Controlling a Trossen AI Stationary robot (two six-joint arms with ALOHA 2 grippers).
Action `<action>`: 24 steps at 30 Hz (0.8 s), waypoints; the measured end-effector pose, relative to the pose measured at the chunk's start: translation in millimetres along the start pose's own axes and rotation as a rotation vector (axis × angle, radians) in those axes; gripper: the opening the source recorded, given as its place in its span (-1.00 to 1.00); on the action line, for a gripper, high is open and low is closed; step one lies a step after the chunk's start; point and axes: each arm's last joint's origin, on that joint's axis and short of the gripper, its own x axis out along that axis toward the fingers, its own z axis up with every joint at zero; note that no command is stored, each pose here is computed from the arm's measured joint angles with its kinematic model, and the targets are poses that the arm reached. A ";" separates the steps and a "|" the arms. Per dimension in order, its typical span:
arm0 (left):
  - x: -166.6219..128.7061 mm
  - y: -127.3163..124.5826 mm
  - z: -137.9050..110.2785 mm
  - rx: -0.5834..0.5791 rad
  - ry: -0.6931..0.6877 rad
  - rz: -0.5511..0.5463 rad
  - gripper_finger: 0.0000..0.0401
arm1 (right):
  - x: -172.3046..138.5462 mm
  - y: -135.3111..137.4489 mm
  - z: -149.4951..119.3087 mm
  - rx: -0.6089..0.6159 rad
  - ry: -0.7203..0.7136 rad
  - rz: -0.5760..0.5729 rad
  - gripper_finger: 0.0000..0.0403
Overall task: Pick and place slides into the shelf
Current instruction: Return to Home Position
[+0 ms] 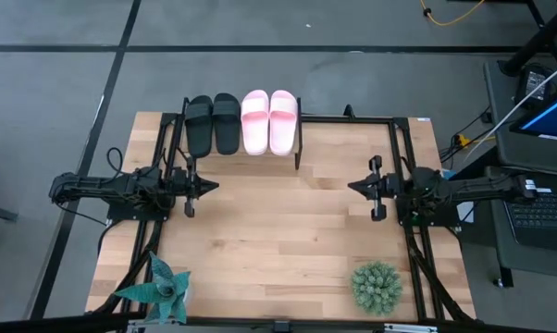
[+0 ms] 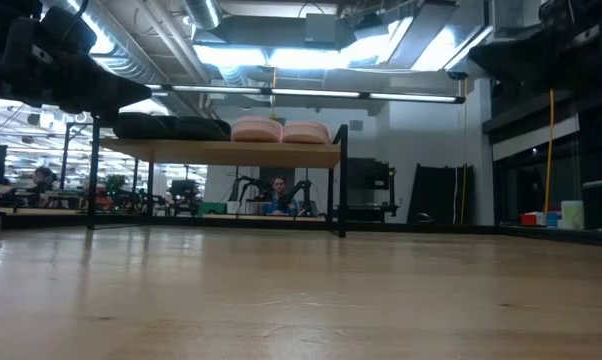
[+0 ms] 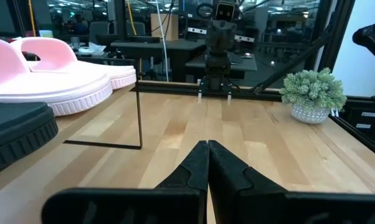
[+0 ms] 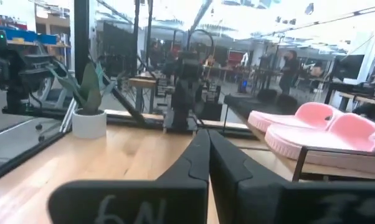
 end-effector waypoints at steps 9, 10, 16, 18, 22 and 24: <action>0.0 0.0 0.0 0.000 0.000 0.000 -1.00 | -2.8 2.2 -14.3 0.008 0.052 0.026 -0.98; 0.0 0.0 0.0 0.000 0.000 0.000 -1.00 | -2.8 2.6 -14.3 0.009 0.051 0.039 -0.98; 0.0 0.0 0.0 0.000 0.000 0.000 -1.00 | -3.1 2.9 -16.9 0.132 0.080 0.038 -0.97; 0.0 0.0 0.0 0.000 0.000 0.000 -1.00 | -3.2 3.0 -17.9 0.211 0.092 0.035 -0.94; 0.0 0.0 0.0 0.000 0.000 0.000 -1.00 | -3.2 3.1 -18.8 0.279 0.103 0.032 -0.89; 0.0 0.0 0.0 0.000 0.000 0.000 -1.00 | -3.2 3.1 -18.9 0.292 0.104 0.031 -0.88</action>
